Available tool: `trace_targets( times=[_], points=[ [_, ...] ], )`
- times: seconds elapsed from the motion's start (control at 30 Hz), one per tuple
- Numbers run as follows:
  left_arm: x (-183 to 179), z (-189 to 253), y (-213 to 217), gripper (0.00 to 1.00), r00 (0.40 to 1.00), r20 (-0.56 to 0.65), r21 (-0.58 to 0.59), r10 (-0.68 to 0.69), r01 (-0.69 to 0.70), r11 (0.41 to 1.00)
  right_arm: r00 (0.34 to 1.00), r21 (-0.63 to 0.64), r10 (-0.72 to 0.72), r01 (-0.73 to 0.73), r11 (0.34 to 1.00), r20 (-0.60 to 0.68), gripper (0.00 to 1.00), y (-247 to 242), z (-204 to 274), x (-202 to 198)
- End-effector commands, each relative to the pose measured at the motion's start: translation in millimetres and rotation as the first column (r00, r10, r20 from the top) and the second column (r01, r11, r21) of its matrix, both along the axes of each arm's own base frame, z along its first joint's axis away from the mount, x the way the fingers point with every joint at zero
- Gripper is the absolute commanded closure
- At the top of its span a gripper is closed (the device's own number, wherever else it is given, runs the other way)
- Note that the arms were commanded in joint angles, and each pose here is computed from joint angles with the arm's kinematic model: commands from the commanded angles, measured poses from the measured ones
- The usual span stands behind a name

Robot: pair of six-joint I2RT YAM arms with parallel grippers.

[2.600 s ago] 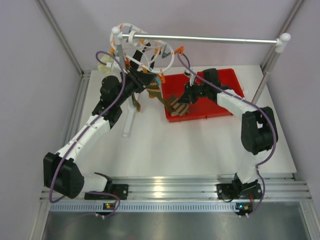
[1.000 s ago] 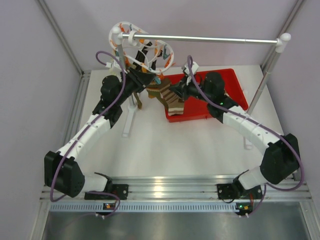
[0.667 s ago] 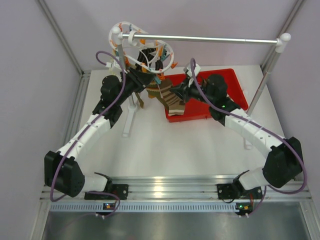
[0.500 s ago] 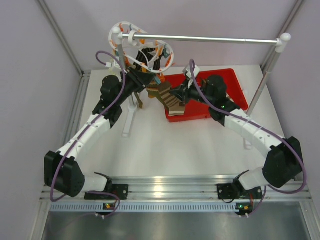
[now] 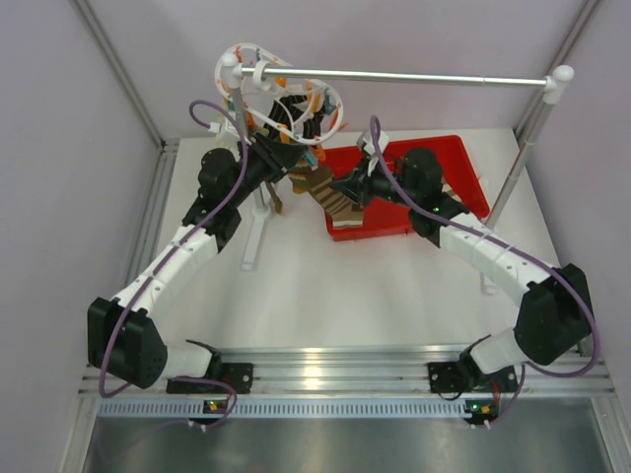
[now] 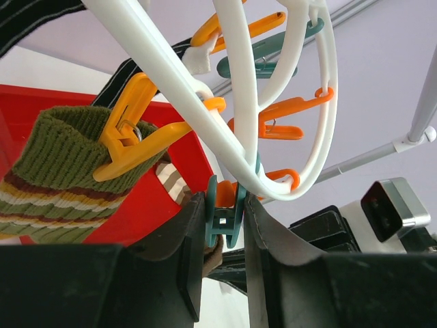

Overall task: Clip the socks to the hanger
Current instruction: Clamp the sock onto the hanger.

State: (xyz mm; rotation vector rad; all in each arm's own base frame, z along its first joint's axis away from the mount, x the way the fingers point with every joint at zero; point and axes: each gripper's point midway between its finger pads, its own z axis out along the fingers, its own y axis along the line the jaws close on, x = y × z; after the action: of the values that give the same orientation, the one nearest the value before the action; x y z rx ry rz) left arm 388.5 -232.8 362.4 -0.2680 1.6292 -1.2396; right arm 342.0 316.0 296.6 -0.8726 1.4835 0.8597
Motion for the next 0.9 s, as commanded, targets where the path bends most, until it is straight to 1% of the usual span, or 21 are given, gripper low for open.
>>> trace_targets(
  times=[0.0, 0.2, 0.47, 0.87],
  points=[
    [3, -19, 0, 1.0, 0.999, -0.047, 0.018, -0.007, 0.008, 1.0, 0.999, 0.065, 0.023, -0.026, 0.998, 0.048, 1.0, 8, 34, 1],
    [2, -21, 0, 1.0, 0.999, -0.051, 0.019, -0.009, 0.01, 1.0, 0.998, 0.077, 0.027, -0.032, 0.997, 0.059, 1.0, 10, 41, 4],
    [2, -23, 0, 1.0, 0.999, -0.05, 0.027, -0.008, 0.009, 1.0, 0.996, 0.087, 0.059, -0.064, 0.994, 0.063, 1.0, 11, 45, -4],
    [1, -23, -2, 1.0, 0.998, -0.052, 0.026, -0.019, 0.02, 0.999, 0.997, 0.098, 0.042, -0.048, 0.994, 0.064, 1.0, 12, 51, 5]
  ],
)
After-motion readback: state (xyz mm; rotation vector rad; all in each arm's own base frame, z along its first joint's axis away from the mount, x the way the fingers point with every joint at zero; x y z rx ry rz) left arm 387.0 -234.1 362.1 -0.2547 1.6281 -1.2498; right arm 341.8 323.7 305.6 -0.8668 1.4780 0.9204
